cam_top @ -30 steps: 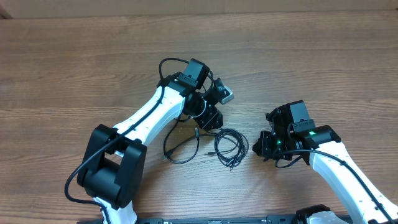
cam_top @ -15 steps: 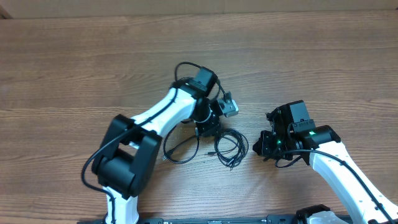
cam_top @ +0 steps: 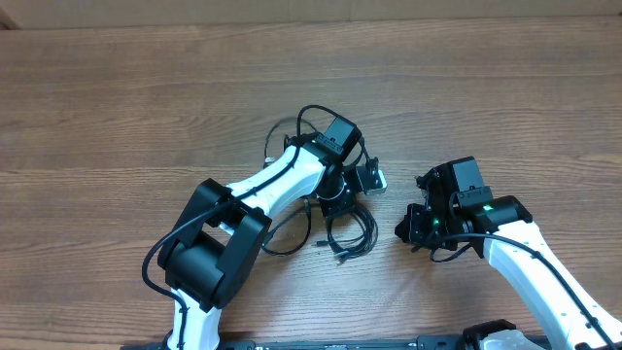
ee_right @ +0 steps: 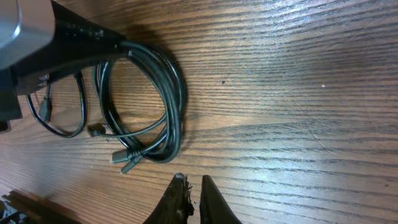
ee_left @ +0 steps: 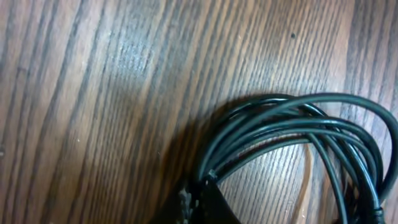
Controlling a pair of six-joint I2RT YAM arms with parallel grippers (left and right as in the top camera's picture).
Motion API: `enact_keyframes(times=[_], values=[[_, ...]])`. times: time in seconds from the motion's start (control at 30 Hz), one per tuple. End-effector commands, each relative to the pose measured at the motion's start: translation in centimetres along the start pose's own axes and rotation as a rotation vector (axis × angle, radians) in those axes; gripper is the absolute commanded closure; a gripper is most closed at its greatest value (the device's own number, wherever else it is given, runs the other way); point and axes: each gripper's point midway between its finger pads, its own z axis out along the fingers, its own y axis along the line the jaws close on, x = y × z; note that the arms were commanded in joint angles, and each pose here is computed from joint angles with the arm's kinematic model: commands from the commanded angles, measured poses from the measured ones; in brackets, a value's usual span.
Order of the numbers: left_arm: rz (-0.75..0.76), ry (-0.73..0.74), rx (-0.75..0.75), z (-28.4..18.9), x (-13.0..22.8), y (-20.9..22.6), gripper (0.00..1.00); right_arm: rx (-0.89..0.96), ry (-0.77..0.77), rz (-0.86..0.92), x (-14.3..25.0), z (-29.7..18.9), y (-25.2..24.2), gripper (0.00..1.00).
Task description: Untangle cables
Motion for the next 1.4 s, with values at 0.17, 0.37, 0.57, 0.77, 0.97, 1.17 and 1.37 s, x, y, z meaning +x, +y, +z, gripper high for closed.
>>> enact_keyframes(times=[0.17, 0.37, 0.57, 0.77, 0.97, 1.17, 1.37], values=[[-0.124, -0.009, -0.048, -3.3, -3.0, 1.9, 0.96, -0.050, -0.064, -0.035, -1.7, -0.6, 1.5, 0.80], [-0.113, -0.053, -0.076, -8.6, -6.7, 2.3, 0.96, -0.160, -0.143, -0.119, -3.8, -1.1, 3.9, 0.71], [-0.111, -0.061, -0.081, -11.2, -7.7, 2.0, 0.96, -0.183, -0.275, -0.174, -6.7, -1.9, 5.0, 0.56], [-0.169, -0.108, 0.047, -12.0, -7.2, 1.1, 0.96, -0.208, -0.344, -0.198, -8.2, -2.5, 5.8, 0.56], [-0.287, -0.236, 0.156, -14.7, -6.7, 2.4, 0.96, -0.210, -0.343, -0.198, -8.2, -2.5, 5.9, 0.56], [-0.331, -0.274, 0.197, -16.4, -6.0, 2.5, 0.96, -0.304, -0.305, -0.226, -7.4, -2.7, 7.5, 0.56], [-0.328, -0.309, 0.266, -16.9, -6.8, 1.3, 0.96, -0.397, -0.295, -0.265, -7.1, -3.4, 9.1, 0.56]])
